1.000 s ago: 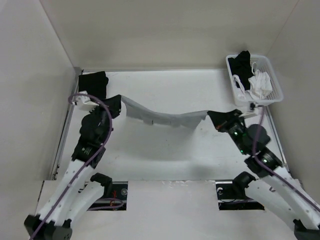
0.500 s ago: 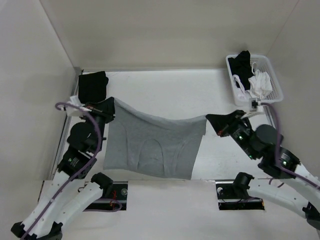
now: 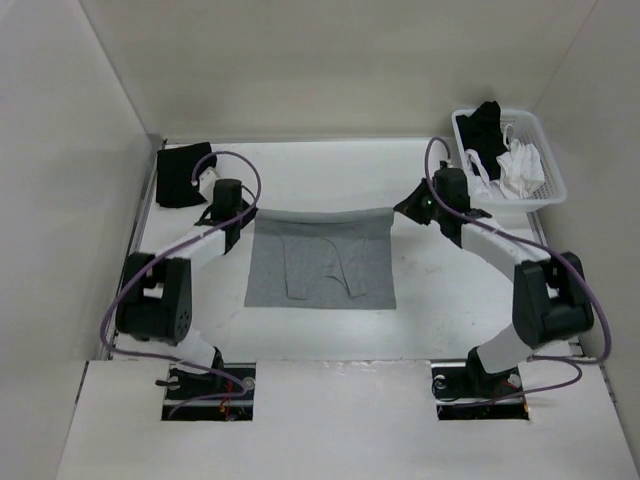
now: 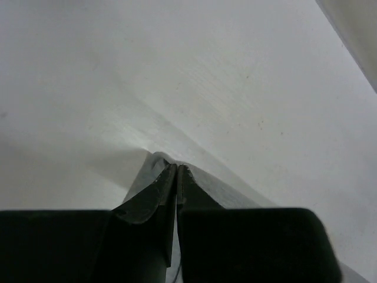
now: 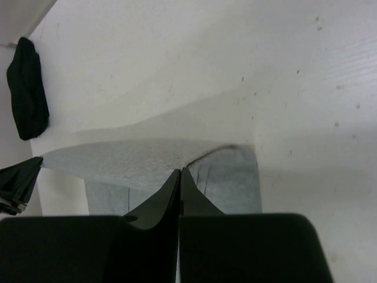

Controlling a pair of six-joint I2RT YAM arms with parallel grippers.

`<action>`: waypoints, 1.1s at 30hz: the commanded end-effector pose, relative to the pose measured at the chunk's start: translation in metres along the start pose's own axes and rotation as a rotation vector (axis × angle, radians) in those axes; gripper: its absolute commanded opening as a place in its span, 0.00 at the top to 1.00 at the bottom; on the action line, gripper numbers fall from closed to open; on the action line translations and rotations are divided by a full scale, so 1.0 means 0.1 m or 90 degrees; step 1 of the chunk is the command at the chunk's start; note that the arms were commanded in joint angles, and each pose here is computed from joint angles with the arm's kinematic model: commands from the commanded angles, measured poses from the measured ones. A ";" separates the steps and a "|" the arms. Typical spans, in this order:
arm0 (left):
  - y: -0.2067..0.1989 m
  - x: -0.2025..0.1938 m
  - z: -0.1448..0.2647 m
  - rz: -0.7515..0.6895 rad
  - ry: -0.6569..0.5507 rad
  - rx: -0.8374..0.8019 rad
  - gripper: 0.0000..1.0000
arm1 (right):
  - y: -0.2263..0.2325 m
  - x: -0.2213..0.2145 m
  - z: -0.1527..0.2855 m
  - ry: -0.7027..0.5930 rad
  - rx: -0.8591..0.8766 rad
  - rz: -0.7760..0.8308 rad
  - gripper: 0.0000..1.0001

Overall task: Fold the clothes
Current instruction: Fold the tank top

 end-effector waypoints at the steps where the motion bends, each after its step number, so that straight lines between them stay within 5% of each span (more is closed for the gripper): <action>1: -0.70 0.62 -0.14 0.061 -0.076 -0.144 0.99 | 0.47 0.56 -0.10 -0.066 0.126 0.006 0.99; 8: -0.69 0.57 -0.01 0.062 -0.077 -0.157 0.98 | 0.33 0.47 0.05 -0.082 0.108 0.015 0.99; 14: -0.15 0.02 0.29 0.087 -0.051 -0.143 0.98 | 0.06 -0.13 0.34 -0.069 0.112 -0.001 0.99; 33: 0.55 -0.40 1.04 0.078 -0.041 -0.176 0.98 | -0.58 -1.37 1.00 0.026 0.056 -0.004 0.99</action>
Point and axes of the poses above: each gripper's point midway between its finger pads, its own z axis back along the fingers, its own y axis along the line the jaws close on, x = y × z, the point moved 4 cm from there along z, back along the fingers, and after that the axes turned 4 degrees about -z, right-handed, at the moved point
